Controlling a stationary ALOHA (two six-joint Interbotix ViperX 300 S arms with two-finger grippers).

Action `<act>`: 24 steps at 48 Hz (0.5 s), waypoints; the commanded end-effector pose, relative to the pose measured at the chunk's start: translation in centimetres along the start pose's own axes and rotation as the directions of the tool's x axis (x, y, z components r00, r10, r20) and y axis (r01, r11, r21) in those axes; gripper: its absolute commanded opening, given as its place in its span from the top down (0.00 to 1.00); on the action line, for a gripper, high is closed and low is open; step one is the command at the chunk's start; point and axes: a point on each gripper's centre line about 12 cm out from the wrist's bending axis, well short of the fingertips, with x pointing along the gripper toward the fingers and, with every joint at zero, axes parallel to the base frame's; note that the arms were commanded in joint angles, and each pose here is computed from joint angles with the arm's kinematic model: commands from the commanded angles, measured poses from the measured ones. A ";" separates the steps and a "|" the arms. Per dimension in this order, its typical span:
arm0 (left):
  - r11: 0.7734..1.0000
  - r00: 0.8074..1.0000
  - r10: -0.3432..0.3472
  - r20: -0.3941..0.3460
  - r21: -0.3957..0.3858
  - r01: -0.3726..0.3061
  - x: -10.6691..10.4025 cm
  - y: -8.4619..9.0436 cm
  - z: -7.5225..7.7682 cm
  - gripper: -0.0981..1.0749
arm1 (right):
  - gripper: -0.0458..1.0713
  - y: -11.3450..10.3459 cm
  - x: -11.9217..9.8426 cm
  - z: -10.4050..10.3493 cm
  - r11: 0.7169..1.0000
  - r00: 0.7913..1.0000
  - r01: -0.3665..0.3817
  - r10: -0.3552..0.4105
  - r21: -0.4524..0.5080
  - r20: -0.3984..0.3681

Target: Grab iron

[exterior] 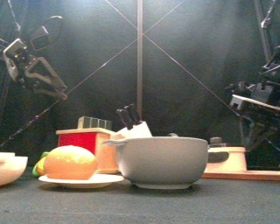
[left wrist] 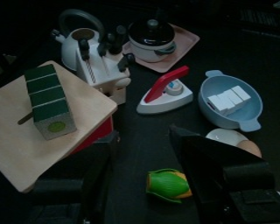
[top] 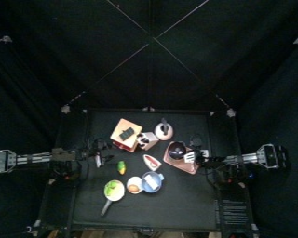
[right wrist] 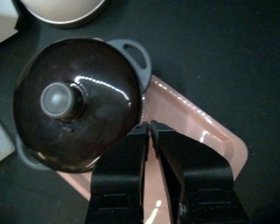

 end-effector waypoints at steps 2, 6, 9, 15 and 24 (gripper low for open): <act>1.000 1.000 0.000 0.017 -0.002 0.000 0.0 0.0 0.6 0.18 | 0.47 2.3 -1.2 -0.2 0.996 0.996 -0.092 0.091 -0.018 -0.011; 1.000 1.000 0.000 0.017 -0.002 0.000 0.0 0.0 0.6 0.18 | 0.47 3.5 -1.9 -0.7 0.989 0.990 -0.141 0.140 -0.036 -0.025; 1.000 1.000 0.000 0.015 -0.002 0.000 0.0 0.0 0.6 0.18 | 0.47 4.4 -2.5 -1.3 0.983 0.984 -0.175 0.173 -0.061 -0.041; 1.000 1.000 0.002 0.011 -0.002 -0.002 0.0 0.0 0.5 0.18 | 0.47 5.9 -3.6 -2.5 0.970 0.974 -0.224 0.218 -0.099 -0.069; 1.000 1.000 0.008 0.000 -0.002 -0.008 0.0 0.1 0.4 0.18 | 0.47 7.1 -4.6 -3.0 0.954 0.961 -0.274 0.266 -0.121 -0.080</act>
